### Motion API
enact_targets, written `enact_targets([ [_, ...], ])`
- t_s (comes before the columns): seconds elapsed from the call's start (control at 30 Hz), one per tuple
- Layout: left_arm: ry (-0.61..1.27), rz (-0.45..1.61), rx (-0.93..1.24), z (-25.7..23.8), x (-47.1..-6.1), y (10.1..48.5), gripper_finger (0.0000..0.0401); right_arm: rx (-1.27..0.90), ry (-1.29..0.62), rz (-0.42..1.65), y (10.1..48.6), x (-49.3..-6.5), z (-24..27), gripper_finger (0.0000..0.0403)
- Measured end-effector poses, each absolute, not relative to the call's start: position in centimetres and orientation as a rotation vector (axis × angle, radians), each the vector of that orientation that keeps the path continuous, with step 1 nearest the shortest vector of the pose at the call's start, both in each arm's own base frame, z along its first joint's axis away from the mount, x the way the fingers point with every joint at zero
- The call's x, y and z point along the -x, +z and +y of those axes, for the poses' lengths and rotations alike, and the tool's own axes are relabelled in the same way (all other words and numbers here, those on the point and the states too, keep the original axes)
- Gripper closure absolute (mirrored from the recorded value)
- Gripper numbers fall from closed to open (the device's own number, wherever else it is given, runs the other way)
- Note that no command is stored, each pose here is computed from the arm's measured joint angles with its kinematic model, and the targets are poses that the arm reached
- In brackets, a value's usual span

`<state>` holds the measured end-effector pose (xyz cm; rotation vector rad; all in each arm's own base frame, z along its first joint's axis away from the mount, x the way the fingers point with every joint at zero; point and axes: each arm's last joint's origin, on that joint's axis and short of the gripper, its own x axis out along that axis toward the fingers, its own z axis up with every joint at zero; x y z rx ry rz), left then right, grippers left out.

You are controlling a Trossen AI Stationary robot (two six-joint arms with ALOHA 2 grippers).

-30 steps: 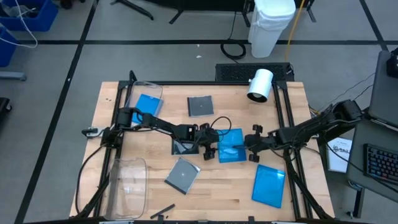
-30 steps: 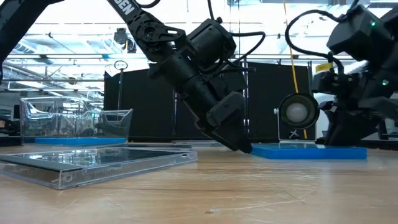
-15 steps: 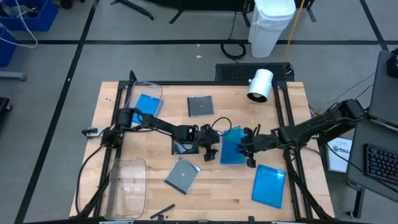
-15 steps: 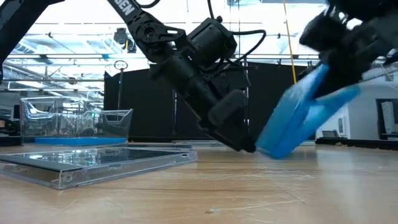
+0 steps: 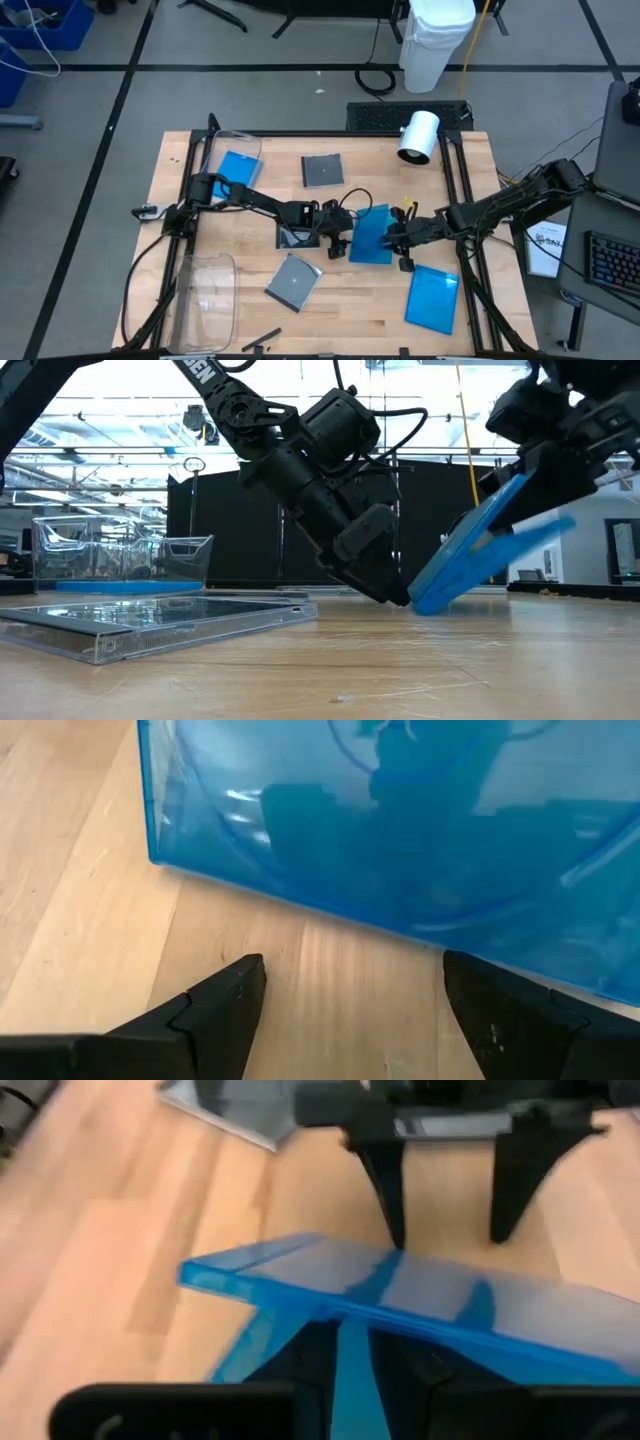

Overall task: Pick & place jewel cases by type
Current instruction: Put the top blue CD case into the top transparent bin

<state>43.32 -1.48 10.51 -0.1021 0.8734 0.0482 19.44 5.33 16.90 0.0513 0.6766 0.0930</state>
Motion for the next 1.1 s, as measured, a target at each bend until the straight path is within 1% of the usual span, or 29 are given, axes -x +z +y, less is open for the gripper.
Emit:
enact_targets([
  [0.1, 0.048, 0.874, 0.102, -1.5, -43.3, 10.5, 0.0093, -0.082, 0.108, 0.657, 17.1, -19.6, 5.4, 0.0315],
  [0.23, 0.048, 0.874, 0.101, -1.5, -43.3, 10.5, 0.0093, -0.101, 0.103, 0.651, 17.1, -19.6, 5.4, 0.0262],
  [0.37, 0.048, 0.874, 0.101, -1.5, -43.3, 10.5, 0.0093, -0.136, 0.103, 0.598, 17.6, -19.9, 5.5, 0.0208],
  [0.5, 0.049, 0.873, 0.100, -1.5, -43.3, 10.5, 0.0093, -0.152, 0.114, 0.530, 18.2, -20.2, 5.6, 0.0173],
  [0.63, 0.050, 0.872, 0.100, -1.5, -43.3, 10.5, 0.0093, -0.152, 0.115, 0.492, 18.5, -20.4, 5.6, 0.0164],
  [0.8, 0.050, 0.871, 0.100, -1.5, -43.3, 10.5, 0.0093, -0.145, 0.102, 0.480, 18.6, -20.5, 5.3, 0.0172],
  [1.1, 0.050, 0.870, 0.100, -1.4, -43.4, 10.5, 0.0093, -0.134, 0.066, 0.353, 19.6, -21.3, 4.1, 0.0181],
])
